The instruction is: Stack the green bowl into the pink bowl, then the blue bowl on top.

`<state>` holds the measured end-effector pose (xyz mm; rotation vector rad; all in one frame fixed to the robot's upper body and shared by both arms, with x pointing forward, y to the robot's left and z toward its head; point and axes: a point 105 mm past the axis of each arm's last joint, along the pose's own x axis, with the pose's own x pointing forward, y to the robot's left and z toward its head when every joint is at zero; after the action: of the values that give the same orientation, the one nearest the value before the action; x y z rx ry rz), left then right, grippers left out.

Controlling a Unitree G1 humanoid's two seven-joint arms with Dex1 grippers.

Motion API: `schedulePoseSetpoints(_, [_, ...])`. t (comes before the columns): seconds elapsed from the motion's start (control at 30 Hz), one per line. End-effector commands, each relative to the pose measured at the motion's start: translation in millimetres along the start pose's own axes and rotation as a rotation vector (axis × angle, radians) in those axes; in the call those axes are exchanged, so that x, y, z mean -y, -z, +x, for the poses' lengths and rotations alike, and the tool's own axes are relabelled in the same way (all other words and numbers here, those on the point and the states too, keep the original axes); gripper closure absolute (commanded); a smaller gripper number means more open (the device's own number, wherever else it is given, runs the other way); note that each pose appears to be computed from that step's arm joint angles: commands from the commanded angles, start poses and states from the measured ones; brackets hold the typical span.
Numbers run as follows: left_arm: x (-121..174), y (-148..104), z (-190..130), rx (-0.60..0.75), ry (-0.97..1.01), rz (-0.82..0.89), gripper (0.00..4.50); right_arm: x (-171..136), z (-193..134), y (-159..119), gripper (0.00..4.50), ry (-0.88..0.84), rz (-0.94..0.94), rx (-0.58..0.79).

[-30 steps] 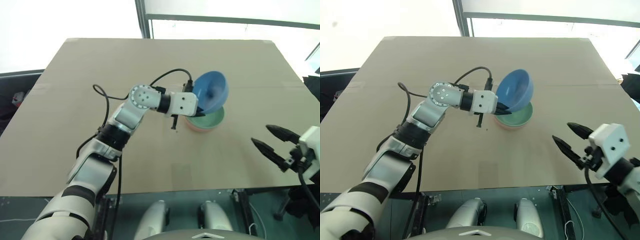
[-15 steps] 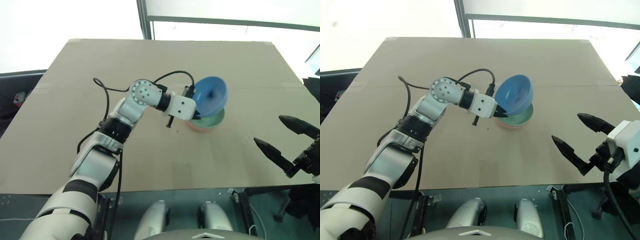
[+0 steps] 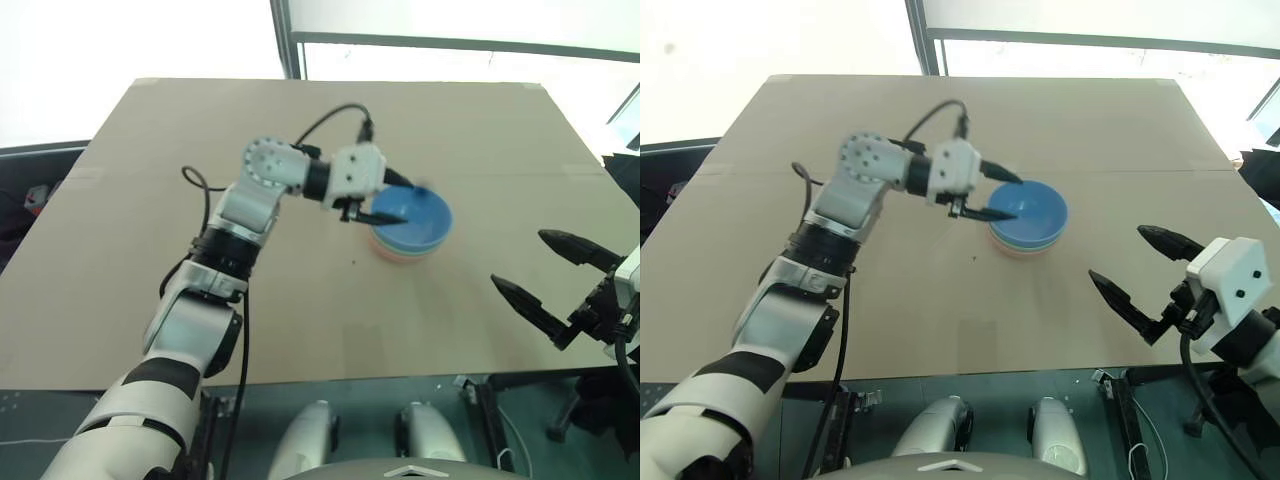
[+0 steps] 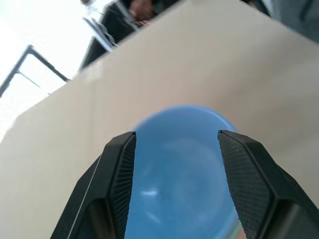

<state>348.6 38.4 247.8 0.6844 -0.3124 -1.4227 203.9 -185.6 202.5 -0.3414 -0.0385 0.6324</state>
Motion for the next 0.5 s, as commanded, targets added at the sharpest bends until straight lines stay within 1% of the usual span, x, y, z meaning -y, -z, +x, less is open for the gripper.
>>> schedulePoseSetpoints(0.03, [0.2, 6.0, -52.0, 0.049, -0.230, -0.177, 1.64, 5.0, 10.0, 6.8, 0.00, 0.029, -0.094, -0.019])
schedulePoseSetpoints(0.07, [9.5, 9.2, -60.7, 0.053, -0.226, -0.220, 1.64, 6.0, 13.6, 10.6, 0.00, 0.025, -0.111, -0.022])
schedulePoseSetpoints(0.1, [21.4, 13.3, -70.3, 0.063, -0.202, -0.315, 1.64, 6.1, 18.2, 16.4, 0.00, 0.001, -0.096, -0.031])
schedulePoseSetpoints(0.13, [31.9, 16.4, -78.6, 0.079, -0.202, -0.406, 1.12, 6.7, 21.4, 21.5, 0.00, -0.019, -0.059, -0.036])
schedulePoseSetpoints(0.17, [41.2, 24.3, -85.6, 0.050, -0.230, -0.429, 1.00, 7.0, 24.0, 25.3, 0.00, -0.047, -0.012, -0.032])
schedulePoseSetpoints(0.2, [49.5, 28.8, -90.4, 0.028, -0.256, -0.434, 0.54, 7.2, 25.4, 29.0, 0.00, -0.080, 0.011, -0.036])
schedulePoseSetpoints(0.23, [55.7, 30.9, -95.0, 0.024, -0.293, -0.451, 0.19, 9.9, 26.2, 33.9, 0.00, -0.099, 0.009, -0.052])
schedulePoseSetpoints(0.27, [61.1, 33.4, -99.0, 0.004, -0.331, -0.455, 0.04, 15.1, 26.4, 37.6, 0.00, -0.099, -0.008, -0.063])
schedulePoseSetpoints(0.3, [66.0, 34.6, -101.1, -0.015, -0.356, -0.464, 0.04, 21.0, 25.5, 40.1, 0.00, -0.086, -0.028, -0.069])
schedulePoseSetpoints(0.37, [86.3, 39.5, -112.1, -0.054, -0.370, -0.517, 0.04, 34.6, 23.7, 43.7, 0.00, -0.046, -0.051, -0.082])
schedulePoseSetpoints(0.43, [110.6, 43.7, -131.7, -0.112, -0.431, -0.568, 0.04, 40.9, 13.2, 50.2, 0.00, -0.076, -0.030, -0.121])
schedulePoseSetpoints(0.5, [124.1, 44.3, -142.5, -0.156, -0.476, -0.585, 0.04, 44.9, 5.7, 53.7, 0.00, -0.097, -0.021, -0.141])
